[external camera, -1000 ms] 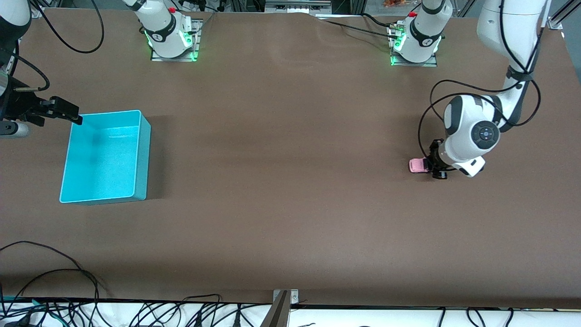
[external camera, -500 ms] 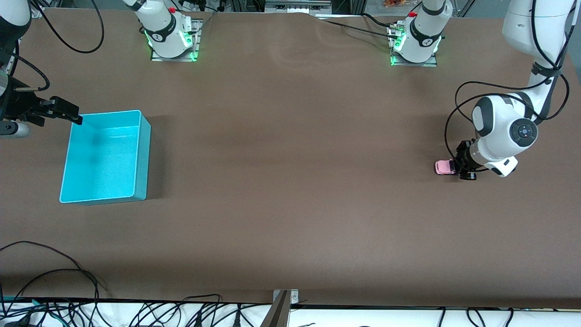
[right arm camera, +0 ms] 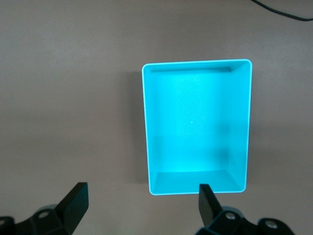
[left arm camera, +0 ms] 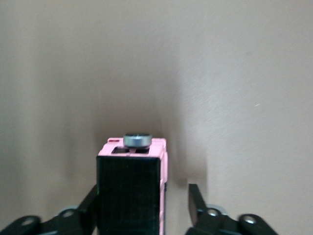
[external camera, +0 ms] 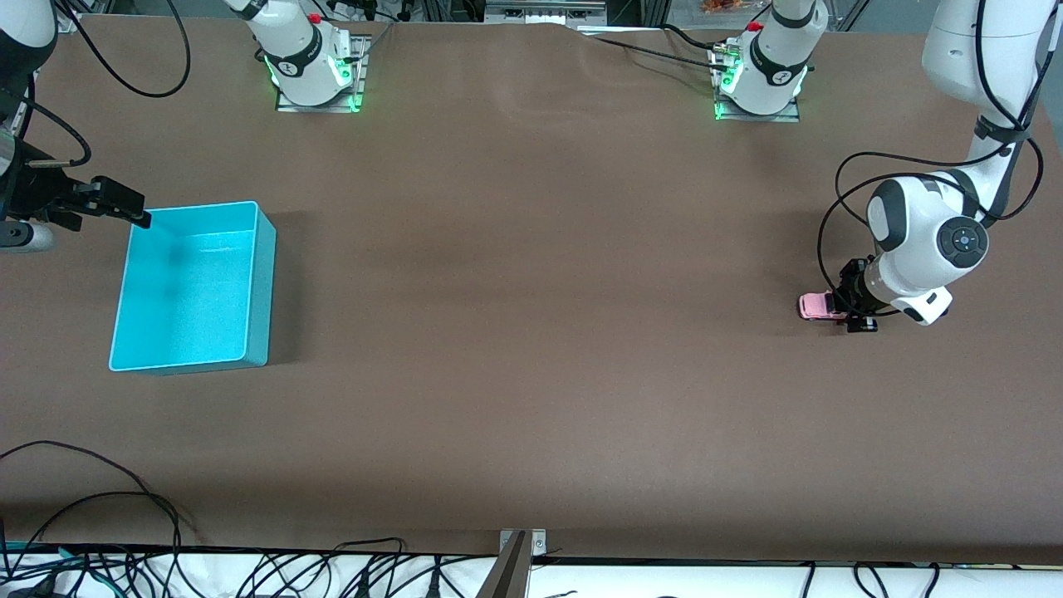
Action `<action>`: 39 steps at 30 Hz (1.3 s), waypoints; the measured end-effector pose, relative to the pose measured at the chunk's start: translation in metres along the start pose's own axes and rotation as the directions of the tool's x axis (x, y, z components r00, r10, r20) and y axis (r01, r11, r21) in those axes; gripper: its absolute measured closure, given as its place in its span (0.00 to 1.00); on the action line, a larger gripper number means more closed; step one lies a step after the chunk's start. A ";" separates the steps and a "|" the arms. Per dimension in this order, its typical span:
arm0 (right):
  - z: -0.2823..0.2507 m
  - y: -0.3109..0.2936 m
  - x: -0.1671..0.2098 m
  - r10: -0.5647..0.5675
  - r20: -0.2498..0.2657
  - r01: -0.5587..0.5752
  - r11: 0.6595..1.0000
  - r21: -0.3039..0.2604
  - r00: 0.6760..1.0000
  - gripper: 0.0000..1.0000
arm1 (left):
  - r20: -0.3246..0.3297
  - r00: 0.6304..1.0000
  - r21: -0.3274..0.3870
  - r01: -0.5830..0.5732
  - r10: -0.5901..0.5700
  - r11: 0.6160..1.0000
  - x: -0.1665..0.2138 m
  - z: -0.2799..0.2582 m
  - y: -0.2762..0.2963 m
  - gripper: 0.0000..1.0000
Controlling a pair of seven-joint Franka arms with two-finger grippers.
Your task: Wind and store pink jeep toy
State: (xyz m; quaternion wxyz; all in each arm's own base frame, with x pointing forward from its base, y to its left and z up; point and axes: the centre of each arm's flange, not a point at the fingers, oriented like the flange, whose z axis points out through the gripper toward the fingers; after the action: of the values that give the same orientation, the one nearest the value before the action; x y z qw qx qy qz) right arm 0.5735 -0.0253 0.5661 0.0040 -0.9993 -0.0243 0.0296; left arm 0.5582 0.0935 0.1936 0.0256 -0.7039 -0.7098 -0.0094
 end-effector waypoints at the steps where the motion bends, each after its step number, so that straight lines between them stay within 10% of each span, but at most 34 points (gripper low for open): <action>1: 0.000 0.000 0.000 0.000 0.000 0.000 1.000 0.000 1.000 0.00 | 0.000 1.000 -0.002 0.002 -0.002 1.000 0.002 -0.003 0.002 0.18; 5: 0.000 0.000 0.000 0.000 0.000 0.000 1.000 0.000 1.000 0.00 | 0.005 1.000 0.017 -0.001 0.001 1.000 0.013 -0.032 0.016 0.00; 25: 0.000 0.000 0.000 0.000 0.000 0.000 1.000 0.000 1.000 0.00 | 0.038 0.966 0.038 -0.256 0.255 0.966 0.027 -0.219 0.054 0.00; 32: 0.000 0.000 0.000 0.000 0.000 0.000 1.000 0.000 1.000 0.00 | 0.010 0.880 -0.020 -0.474 0.474 0.880 0.029 -0.265 0.063 0.00; 39: 0.000 0.000 0.000 0.000 0.000 0.000 1.000 0.000 1.000 0.00 | -0.020 0.692 -0.044 -0.722 0.722 0.691 0.022 -0.287 0.064 0.00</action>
State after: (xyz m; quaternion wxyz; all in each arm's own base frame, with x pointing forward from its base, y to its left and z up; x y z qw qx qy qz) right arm 0.5736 -0.0253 0.5660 0.0040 -0.9993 -0.0243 0.0298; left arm 0.6284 0.1023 0.4797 0.0108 -0.9264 -0.3760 -0.0158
